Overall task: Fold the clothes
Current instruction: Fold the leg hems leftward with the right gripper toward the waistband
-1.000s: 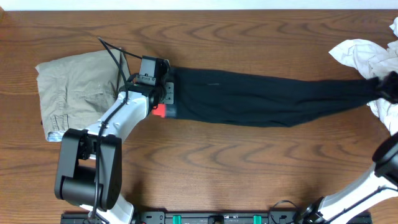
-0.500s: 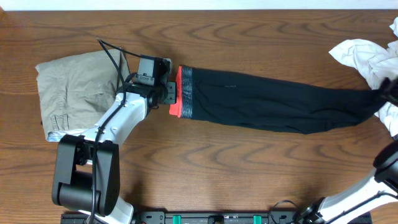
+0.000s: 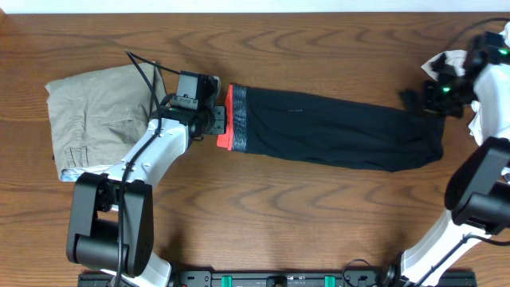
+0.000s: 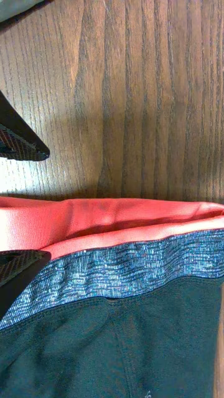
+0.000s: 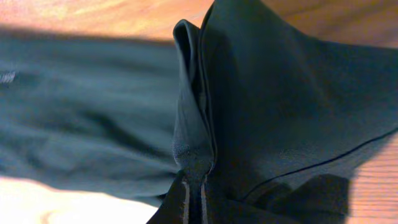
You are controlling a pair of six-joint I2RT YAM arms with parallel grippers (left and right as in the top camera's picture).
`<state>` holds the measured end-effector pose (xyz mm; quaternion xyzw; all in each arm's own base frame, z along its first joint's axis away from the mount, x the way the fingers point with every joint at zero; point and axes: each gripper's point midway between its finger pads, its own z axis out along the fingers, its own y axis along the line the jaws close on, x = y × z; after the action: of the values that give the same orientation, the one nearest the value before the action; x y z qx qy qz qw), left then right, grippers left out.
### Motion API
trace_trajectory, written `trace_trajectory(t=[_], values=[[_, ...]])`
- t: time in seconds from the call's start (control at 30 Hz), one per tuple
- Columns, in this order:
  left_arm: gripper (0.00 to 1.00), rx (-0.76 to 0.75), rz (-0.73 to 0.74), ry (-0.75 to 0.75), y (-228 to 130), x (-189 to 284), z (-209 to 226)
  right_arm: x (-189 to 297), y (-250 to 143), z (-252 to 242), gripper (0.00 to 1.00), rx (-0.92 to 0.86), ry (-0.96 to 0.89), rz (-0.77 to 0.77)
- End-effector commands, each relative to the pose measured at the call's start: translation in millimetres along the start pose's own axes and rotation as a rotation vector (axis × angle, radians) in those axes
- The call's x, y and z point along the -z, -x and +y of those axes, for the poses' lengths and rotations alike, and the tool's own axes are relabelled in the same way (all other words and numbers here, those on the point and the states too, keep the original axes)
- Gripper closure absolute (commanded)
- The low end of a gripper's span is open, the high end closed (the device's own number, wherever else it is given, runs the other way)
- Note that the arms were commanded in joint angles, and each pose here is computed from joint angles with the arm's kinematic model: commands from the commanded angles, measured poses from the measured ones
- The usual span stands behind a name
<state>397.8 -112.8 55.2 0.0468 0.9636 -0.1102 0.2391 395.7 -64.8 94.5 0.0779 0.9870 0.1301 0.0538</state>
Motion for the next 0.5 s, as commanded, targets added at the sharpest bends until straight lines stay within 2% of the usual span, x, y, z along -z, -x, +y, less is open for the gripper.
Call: trace_trajectory(t=[0.0, 0.47], values=[[0.53, -0.004, -0.016, -0.011, 5, 6, -3, -3, -7, 32, 0.99, 0.084, 0.018, 0.030], [0.53, -0.004, -0.015, -0.011, 5, 6, -3, -28, -45, 136, 0.99, 0.344, 0.039, 0.159]])
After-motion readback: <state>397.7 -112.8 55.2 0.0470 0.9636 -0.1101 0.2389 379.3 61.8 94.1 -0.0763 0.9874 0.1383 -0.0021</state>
